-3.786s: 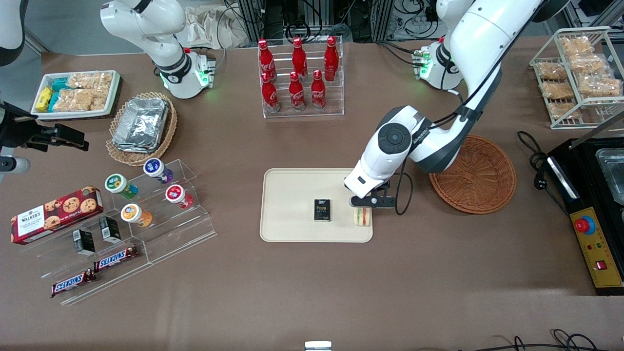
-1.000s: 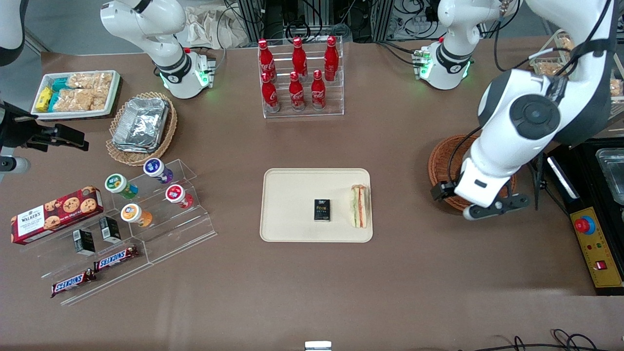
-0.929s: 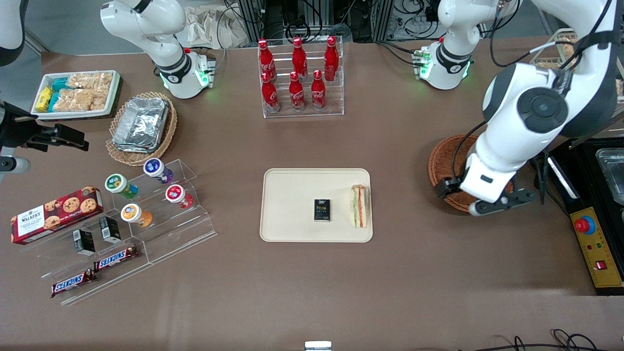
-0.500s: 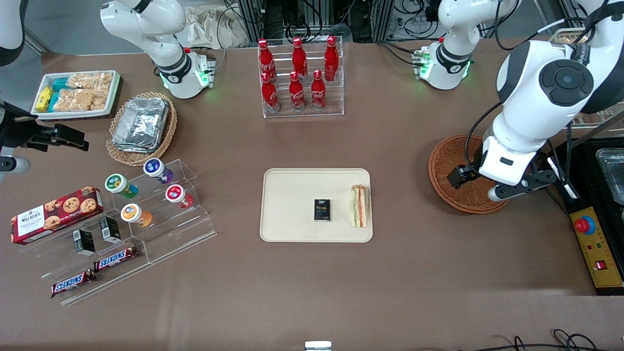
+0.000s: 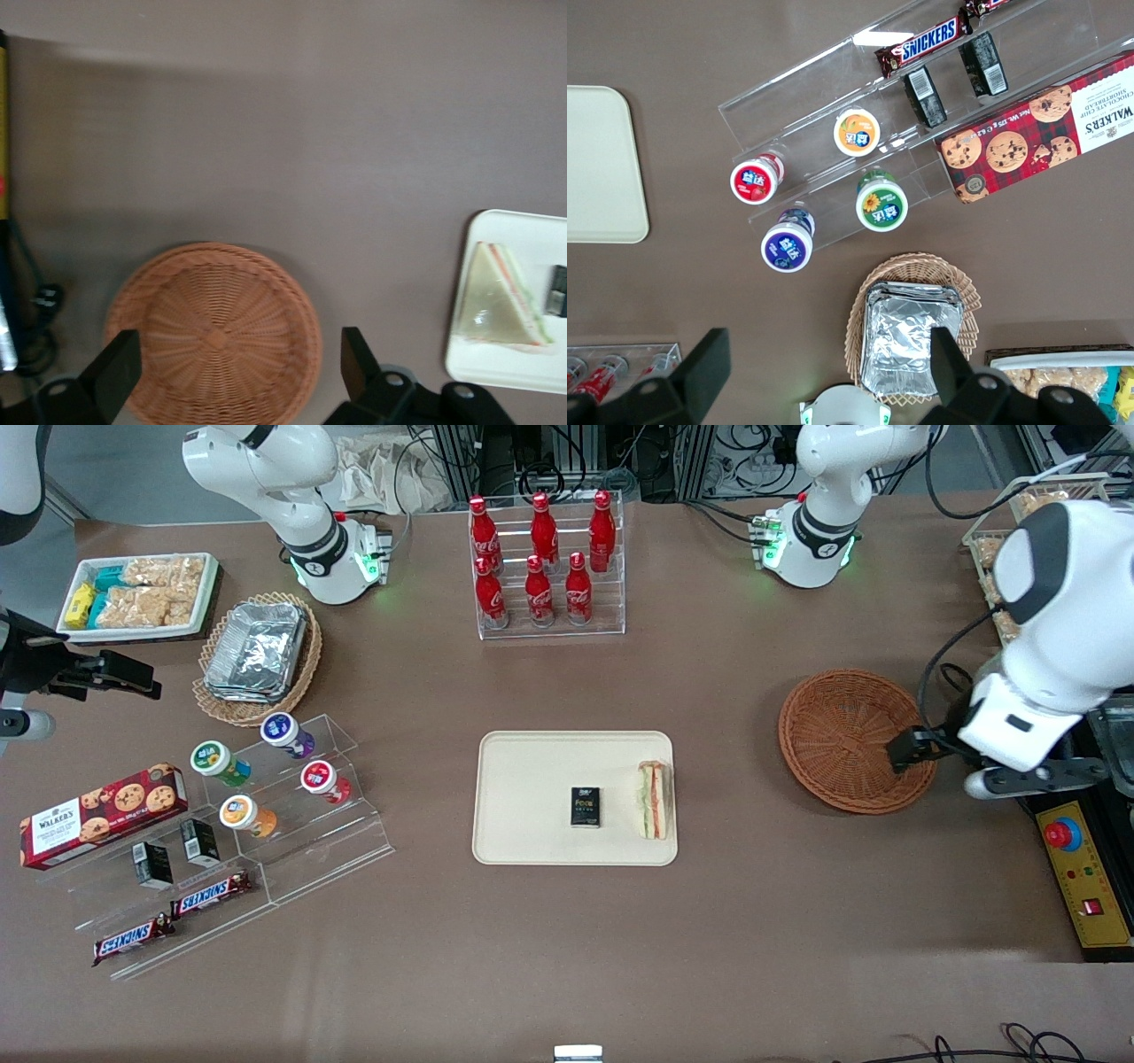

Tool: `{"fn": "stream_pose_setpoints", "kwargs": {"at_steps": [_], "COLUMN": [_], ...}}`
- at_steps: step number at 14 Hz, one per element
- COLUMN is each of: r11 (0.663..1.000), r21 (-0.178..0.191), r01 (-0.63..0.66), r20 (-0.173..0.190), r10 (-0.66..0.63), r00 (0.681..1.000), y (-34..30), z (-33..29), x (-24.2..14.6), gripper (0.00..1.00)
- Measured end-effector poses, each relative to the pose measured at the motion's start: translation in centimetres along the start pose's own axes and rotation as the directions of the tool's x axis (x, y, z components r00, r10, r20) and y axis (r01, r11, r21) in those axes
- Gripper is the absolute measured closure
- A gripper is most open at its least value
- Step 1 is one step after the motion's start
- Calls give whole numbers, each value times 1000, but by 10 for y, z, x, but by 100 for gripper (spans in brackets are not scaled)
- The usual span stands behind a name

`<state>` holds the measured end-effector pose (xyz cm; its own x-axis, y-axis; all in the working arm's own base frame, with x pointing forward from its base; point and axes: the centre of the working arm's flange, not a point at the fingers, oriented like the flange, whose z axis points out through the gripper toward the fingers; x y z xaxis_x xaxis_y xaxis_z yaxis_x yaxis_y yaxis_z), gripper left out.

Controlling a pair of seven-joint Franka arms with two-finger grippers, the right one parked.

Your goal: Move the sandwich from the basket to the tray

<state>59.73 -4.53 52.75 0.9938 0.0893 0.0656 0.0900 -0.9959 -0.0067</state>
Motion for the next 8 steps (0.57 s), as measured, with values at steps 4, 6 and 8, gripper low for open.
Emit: {"fn": "stream_pose_setpoints", "kwargs": {"at_steps": [4, 6, 8], "r11": [999, 999, 999], "r21": [25, 30, 32], "r01": [-42, -35, -31], "r20": [-13, -22, -21], "r10": [42, 36, 32], "r00": [999, 999, 999], "y": [-28, -33, -35], "z": [-51, -66, -66], "x": [7, 9, 11], "gripper": [0, 0, 0]}}
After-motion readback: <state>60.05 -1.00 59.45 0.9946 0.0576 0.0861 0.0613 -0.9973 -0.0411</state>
